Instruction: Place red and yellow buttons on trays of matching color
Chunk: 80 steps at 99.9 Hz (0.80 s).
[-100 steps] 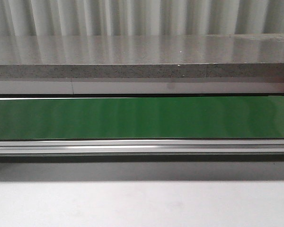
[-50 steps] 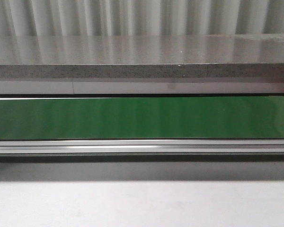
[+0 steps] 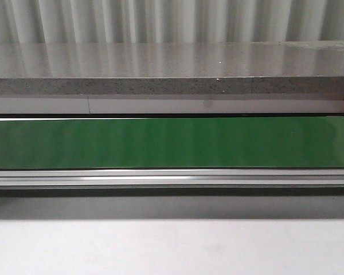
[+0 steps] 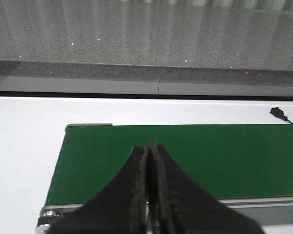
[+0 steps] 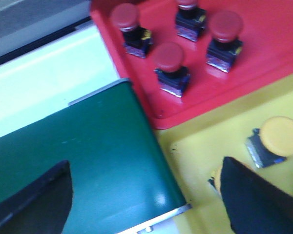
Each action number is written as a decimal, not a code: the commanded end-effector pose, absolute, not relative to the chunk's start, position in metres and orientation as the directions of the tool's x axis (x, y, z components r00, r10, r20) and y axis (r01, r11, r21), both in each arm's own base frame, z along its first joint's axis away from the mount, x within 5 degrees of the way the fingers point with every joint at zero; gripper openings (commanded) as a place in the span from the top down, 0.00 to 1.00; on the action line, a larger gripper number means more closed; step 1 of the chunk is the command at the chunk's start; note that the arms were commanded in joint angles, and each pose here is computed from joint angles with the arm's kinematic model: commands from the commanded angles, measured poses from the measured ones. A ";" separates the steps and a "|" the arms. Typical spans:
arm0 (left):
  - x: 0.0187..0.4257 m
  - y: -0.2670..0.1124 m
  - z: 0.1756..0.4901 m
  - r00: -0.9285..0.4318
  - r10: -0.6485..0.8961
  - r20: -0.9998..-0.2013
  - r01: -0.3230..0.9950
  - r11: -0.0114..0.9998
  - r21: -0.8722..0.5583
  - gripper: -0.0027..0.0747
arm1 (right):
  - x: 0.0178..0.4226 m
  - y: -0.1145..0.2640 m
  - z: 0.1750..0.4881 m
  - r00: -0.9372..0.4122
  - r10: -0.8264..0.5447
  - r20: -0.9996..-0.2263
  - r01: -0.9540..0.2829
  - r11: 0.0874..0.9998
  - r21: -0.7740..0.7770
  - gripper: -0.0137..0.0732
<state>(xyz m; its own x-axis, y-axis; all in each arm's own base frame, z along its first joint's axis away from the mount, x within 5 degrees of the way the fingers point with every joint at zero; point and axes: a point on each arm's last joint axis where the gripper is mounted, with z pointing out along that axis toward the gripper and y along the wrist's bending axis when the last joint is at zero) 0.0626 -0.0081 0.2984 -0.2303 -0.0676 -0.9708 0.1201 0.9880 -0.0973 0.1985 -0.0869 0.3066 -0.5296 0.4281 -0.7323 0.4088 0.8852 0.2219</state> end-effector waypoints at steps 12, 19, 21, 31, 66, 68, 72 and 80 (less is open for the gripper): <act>0.064 -0.010 0.313 -0.143 -0.087 -0.986 0.144 0.984 -0.108 0.99 | 0.191 -0.050 0.334 -0.510 0.254 -0.822 0.214 0.963 0.164 0.14; 0.064 -0.010 0.313 -0.143 -0.087 -0.986 0.144 0.984 -0.108 0.99 | 0.186 -0.041 0.339 -0.506 0.203 -0.838 0.159 0.977 0.141 0.14; 0.064 -0.010 0.313 -0.143 -0.087 -0.986 0.144 0.984 -0.108 0.99 | 0.184 -0.039 0.341 -0.505 0.189 -0.842 0.145 0.980 0.133 0.14; 0.064 -0.010 0.313 -0.143 -0.087 -0.986 0.144 0.984 -0.108 0.99 | 0.176 -0.026 0.346 -0.493 0.134 -0.859 0.077 0.991 0.110 0.24; 0.064 -0.010 0.313 -0.143 -0.087 -0.986 0.144 0.984 -0.108 0.99 | 0.131 -0.006 0.333 -0.443 0.070 -0.894 -0.003 0.997 0.080 0.92; 0.064 -0.010 0.313 -0.143 -0.087 -0.986 0.144 0.984 -0.108 0.99 | 0.128 -0.005 0.333 -0.435 0.069 -0.898 -0.004 0.997 0.078 0.92; 0.064 -0.010 0.313 -0.143 -0.087 -0.986 0.144 0.984 -0.108 0.99 | 0.122 -0.004 0.333 -0.418 0.065 -0.906 -0.005 0.997 0.074 0.92; 0.064 -0.010 0.313 -0.143 -0.087 -0.986 0.144 0.984 -0.108 0.99 | 0.112 -0.002 0.331 -0.394 0.061 -0.917 -0.007 0.998 0.069 0.92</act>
